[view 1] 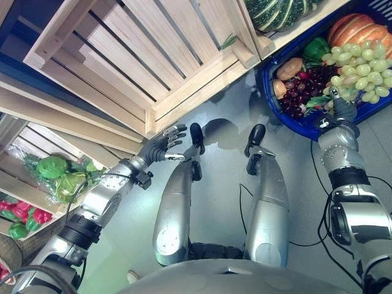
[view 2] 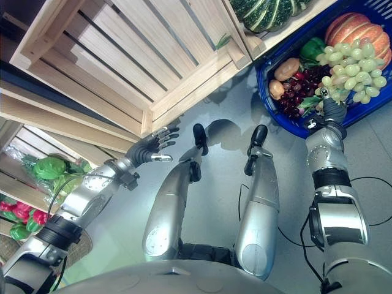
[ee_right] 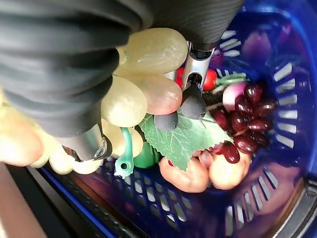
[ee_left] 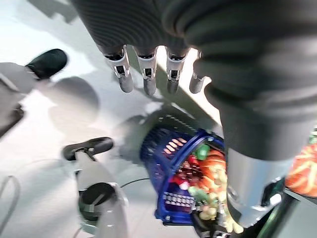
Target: Pick up fruits and vegetables into the basket
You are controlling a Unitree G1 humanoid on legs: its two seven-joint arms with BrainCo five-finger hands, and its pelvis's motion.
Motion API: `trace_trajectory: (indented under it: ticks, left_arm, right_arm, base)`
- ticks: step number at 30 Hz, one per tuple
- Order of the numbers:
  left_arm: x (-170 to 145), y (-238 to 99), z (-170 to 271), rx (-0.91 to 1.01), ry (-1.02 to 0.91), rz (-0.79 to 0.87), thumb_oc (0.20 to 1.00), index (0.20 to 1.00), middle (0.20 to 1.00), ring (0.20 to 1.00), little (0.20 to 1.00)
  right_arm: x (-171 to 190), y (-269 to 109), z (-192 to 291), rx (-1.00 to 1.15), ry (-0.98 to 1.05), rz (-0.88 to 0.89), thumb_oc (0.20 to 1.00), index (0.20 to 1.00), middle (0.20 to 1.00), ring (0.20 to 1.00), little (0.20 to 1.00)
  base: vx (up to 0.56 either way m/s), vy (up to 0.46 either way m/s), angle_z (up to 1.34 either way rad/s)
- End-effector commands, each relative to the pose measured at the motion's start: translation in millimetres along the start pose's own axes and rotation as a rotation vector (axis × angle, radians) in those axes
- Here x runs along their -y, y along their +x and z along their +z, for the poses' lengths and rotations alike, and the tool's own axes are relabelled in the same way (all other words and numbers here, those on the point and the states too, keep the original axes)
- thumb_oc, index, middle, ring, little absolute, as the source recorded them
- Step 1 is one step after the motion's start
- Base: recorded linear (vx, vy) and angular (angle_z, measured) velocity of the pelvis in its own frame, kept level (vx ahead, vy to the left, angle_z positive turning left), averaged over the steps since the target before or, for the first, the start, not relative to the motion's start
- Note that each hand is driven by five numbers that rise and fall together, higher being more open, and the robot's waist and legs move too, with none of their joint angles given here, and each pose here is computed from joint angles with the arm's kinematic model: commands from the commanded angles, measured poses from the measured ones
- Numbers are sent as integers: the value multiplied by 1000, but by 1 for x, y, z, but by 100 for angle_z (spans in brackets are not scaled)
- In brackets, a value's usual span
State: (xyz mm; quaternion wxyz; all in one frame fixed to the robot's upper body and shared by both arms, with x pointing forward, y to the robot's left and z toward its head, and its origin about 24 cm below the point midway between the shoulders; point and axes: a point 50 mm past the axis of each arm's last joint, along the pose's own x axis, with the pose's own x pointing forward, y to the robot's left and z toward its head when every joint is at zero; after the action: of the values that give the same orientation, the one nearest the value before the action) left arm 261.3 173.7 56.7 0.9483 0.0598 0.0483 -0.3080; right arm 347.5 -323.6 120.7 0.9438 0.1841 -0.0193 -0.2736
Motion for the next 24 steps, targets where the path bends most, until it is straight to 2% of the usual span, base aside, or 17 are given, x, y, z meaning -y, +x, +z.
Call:
trace_trajectory:
  ticks: [1,8,18,19,20,24]
  left_arm:
    - [22,1,-7,26,-41,-51,1000,1000,1000,1000,1000]
    - [19,0,-6,30,-22,-35,1000,1000,1000,1000,1000]
    - [17,-4,-9,11,-30,-10,1000,1000,1000,1000,1000]
    - [16,-3,-6,21,-25,-8,1000,1000,1000,1000,1000]
    - [17,-4,-8,17,-29,-13,1000,1000,1000,1000,1000]
    - [17,-4,-7,25,-22,-9,1000,1000,1000,1000,1000]
  right_arm:
    - [25,10,57,118,33,-18,200,200,200,200,200]
    - [25,18,82,97,311,44,200,200,200,200,200]
    - [45,19,83,83,612,40,200,200,200,200,200]
    - [46,19,85,84,635,28,944,944,944,944,944]
    - [49,19,83,74,635,8,1000,1000,1000,1000,1000]
    - [59,19,87,123,609,-70,1000,1000,1000,1000,1000]
  base:
    - [-8,-35,7]
    - [-30,-10,5]
    - [6,-3,1]
    - [0,0,0]
    - [-59,-8,-1]
    - [-7,-4,2]
